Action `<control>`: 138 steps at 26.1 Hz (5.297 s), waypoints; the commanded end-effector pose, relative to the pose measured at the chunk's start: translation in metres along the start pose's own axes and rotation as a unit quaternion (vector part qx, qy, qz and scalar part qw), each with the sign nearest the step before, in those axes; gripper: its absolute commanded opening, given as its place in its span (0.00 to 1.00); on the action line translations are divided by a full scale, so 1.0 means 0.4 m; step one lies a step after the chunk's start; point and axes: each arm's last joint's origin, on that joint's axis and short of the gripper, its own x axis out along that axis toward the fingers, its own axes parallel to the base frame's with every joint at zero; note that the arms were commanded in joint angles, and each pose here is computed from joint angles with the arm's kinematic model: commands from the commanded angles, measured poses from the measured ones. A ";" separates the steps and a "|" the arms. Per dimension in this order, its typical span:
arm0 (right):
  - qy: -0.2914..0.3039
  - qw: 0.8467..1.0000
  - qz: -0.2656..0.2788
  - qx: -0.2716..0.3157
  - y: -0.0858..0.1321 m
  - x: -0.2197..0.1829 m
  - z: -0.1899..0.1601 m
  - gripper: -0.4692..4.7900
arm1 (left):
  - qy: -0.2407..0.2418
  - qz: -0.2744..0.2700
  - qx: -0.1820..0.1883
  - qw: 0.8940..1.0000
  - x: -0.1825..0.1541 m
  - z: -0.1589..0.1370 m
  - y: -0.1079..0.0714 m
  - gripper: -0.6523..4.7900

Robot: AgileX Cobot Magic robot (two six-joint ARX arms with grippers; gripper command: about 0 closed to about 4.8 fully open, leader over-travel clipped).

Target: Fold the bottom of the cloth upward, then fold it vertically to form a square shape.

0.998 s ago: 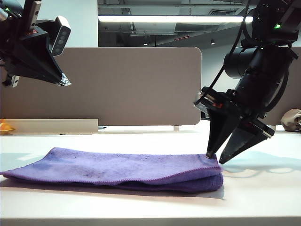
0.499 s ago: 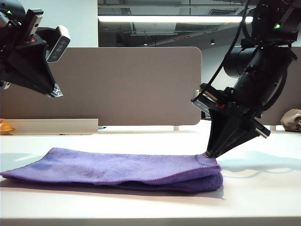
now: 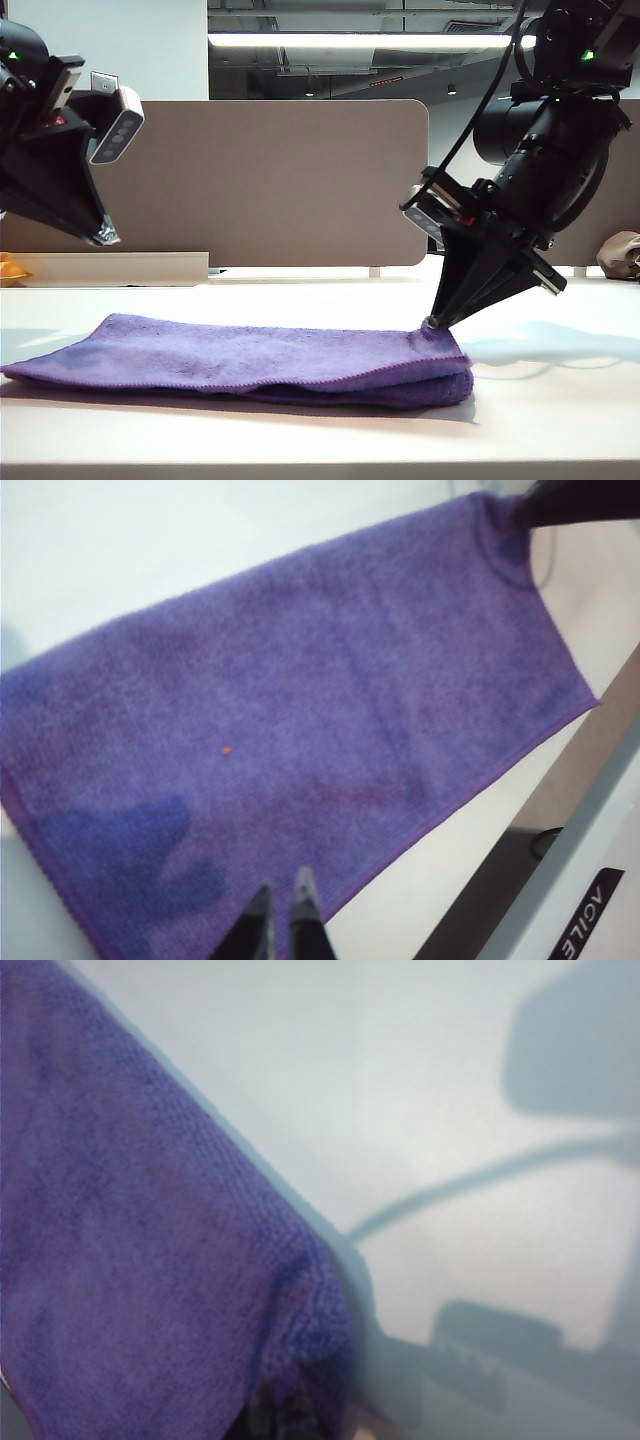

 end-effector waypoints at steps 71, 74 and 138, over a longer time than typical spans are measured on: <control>-0.088 0.965 0.225 -0.107 0.424 0.239 0.232 0.08 | -0.085 0.090 0.056 0.991 -0.156 -0.035 -0.139 0.17; -0.080 0.964 0.229 -0.108 0.435 0.259 0.229 0.08 | -0.086 0.090 0.056 0.991 -0.158 -0.036 -0.141 0.17; -0.095 0.956 0.257 -0.103 0.441 0.316 0.244 0.28 | -0.150 0.145 0.074 0.975 -0.248 -0.095 -0.239 0.17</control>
